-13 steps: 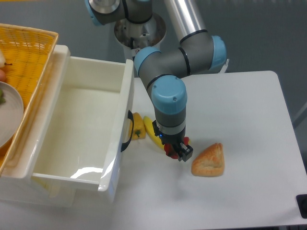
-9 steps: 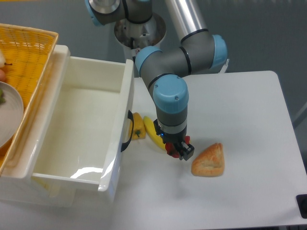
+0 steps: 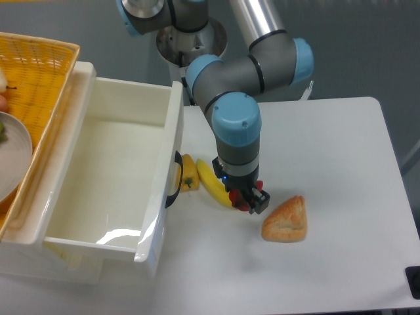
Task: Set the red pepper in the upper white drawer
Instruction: 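Lower the gripper onto the red bell pepper and close on it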
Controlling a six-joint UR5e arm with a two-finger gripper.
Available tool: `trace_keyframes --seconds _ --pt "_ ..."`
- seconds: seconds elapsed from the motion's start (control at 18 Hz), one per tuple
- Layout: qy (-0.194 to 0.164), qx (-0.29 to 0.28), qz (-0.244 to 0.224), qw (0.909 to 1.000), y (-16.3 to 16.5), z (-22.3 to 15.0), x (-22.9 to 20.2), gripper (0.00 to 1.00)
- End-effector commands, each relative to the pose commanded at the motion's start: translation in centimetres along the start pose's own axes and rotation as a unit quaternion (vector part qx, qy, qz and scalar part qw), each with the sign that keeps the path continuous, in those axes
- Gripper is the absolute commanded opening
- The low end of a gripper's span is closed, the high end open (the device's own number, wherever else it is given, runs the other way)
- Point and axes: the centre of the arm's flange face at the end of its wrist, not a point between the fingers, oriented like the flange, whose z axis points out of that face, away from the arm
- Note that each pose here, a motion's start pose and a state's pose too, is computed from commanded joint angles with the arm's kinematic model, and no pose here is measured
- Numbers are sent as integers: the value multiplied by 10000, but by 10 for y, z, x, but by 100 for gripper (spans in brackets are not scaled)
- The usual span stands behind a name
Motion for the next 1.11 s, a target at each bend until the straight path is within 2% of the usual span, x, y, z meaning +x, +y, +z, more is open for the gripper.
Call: trace_keyframes --seconds 0.11,0.28,0.5,0.61,0.72,1.0,1.11 --pt "-100 57 -280 9995 1 -12 -5 51" --pt "-123 174 -411 9989 3 -21 -5 51" --pt "-104 471 -953 9943 11 -33 -12 51" --pt "-17 763 -1492 9859 13 -43 -12 51" --pt "-16 996 -2082 9730 12 -64 -5 51" --pt "256 1405 -2719 9517 7 -75 -1 51" --pt "304 1646 -2962 9403 10 -94 5 51"
